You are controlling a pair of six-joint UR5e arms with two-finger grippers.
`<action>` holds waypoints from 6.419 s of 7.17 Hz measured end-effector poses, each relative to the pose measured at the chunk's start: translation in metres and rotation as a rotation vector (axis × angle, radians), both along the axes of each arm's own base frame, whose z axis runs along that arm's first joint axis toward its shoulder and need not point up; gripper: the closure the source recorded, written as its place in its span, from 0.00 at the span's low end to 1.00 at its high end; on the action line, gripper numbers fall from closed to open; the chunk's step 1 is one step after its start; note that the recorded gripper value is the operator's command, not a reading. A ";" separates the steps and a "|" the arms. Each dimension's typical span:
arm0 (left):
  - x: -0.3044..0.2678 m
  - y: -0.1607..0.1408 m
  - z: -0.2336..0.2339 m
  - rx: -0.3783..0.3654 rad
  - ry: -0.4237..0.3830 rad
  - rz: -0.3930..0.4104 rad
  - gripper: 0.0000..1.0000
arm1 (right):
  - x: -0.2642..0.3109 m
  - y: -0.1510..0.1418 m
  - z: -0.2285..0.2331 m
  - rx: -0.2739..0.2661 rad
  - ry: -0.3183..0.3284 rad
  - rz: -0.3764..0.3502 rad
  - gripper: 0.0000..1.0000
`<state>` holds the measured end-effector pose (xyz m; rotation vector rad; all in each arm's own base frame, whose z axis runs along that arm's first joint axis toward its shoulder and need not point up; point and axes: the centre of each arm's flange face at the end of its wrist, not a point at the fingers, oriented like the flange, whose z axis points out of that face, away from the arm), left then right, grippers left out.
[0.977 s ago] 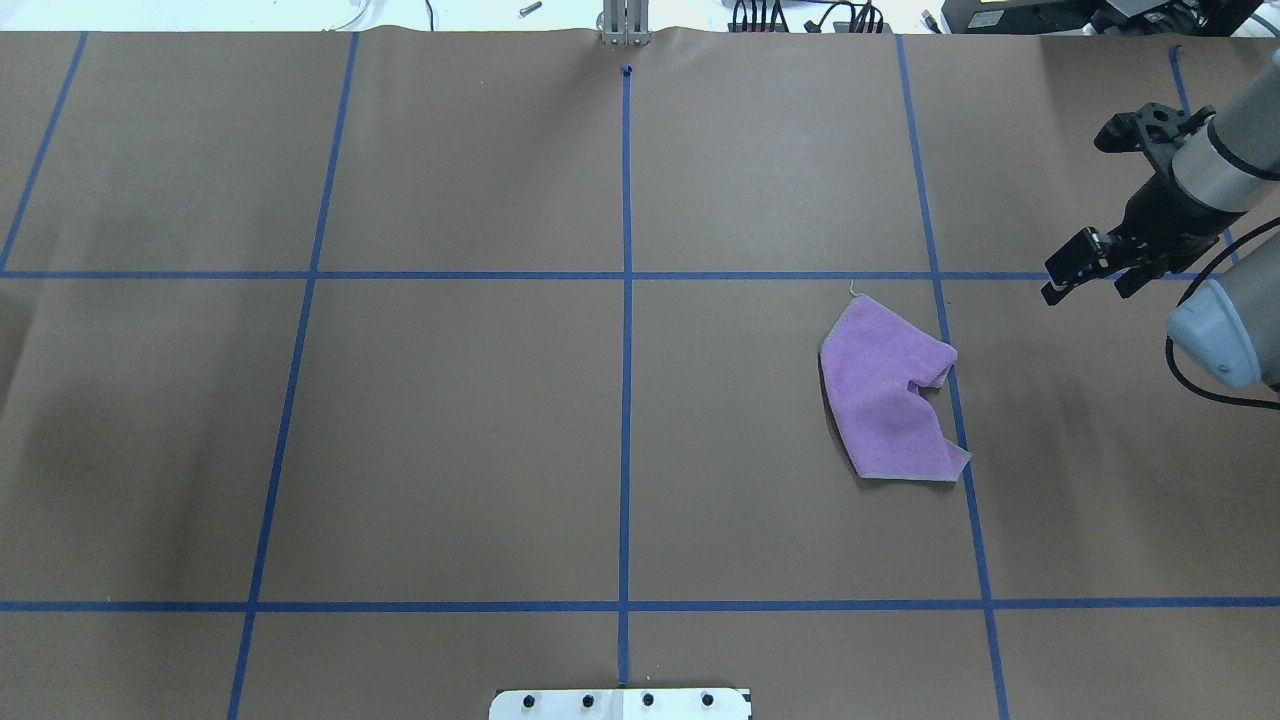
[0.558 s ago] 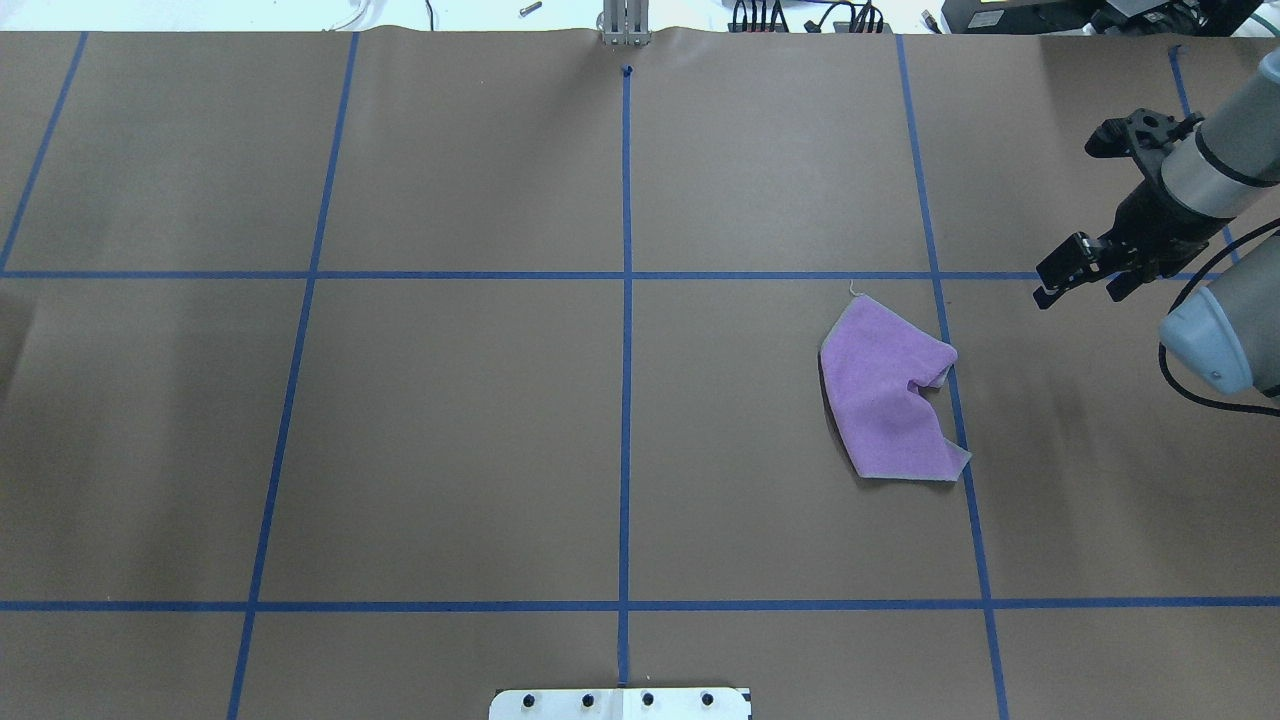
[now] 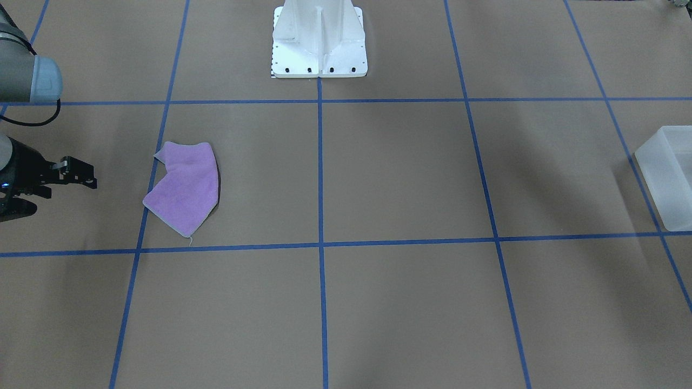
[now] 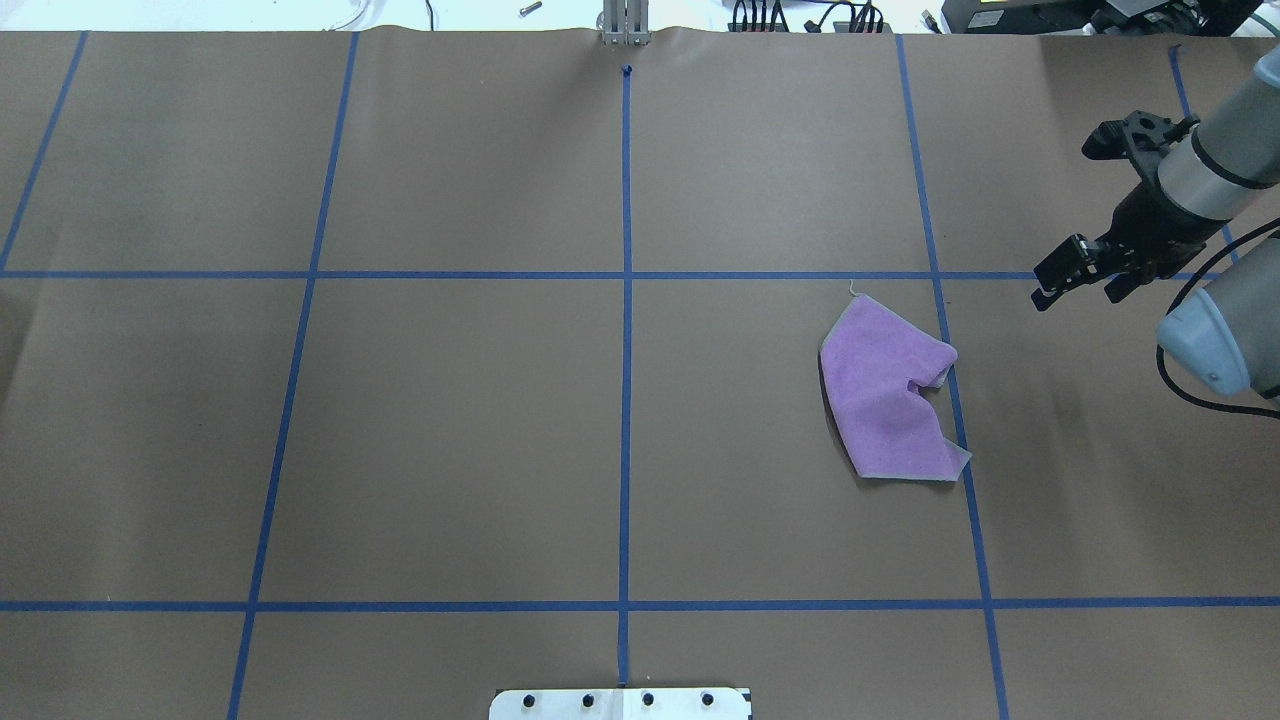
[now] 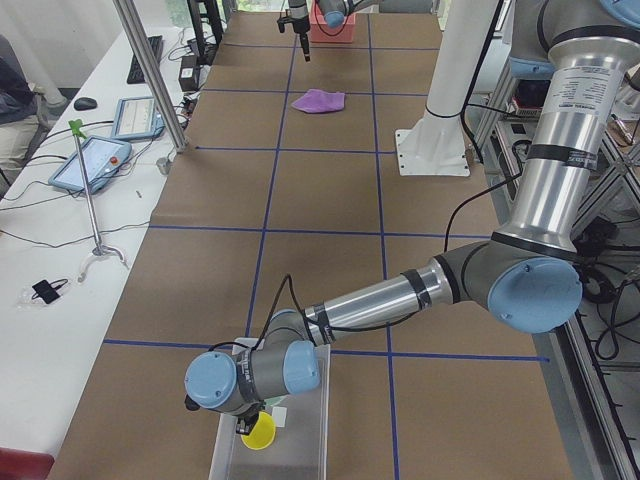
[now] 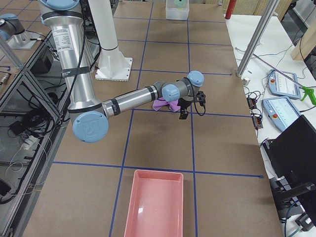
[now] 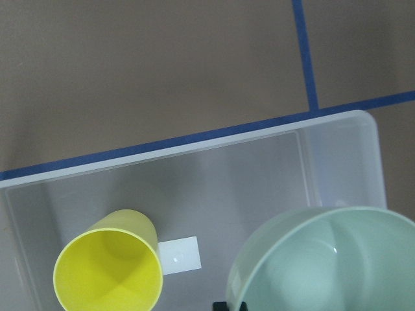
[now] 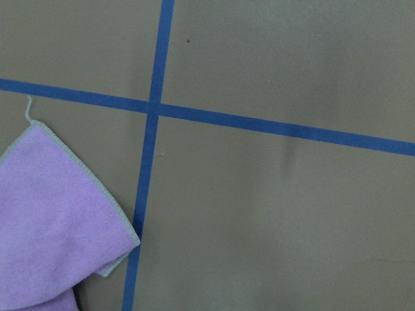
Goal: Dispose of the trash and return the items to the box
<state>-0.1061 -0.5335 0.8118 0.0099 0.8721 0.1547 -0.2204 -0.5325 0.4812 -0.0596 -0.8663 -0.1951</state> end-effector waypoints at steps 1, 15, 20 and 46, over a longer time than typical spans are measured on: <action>0.002 0.001 0.004 -0.009 0.006 -0.024 1.00 | 0.000 0.000 0.000 0.000 0.000 -0.001 0.00; 0.076 -0.060 -0.179 -0.091 0.153 -0.110 0.07 | -0.120 0.046 -0.034 -0.154 -0.010 0.155 0.00; 0.101 -0.064 -0.225 -0.104 0.134 -0.125 0.06 | -0.158 0.057 -0.067 -0.264 -0.014 0.243 0.38; 0.224 -0.031 -0.316 -0.108 0.073 -0.145 0.03 | 0.412 0.113 0.226 -0.032 0.154 0.140 0.00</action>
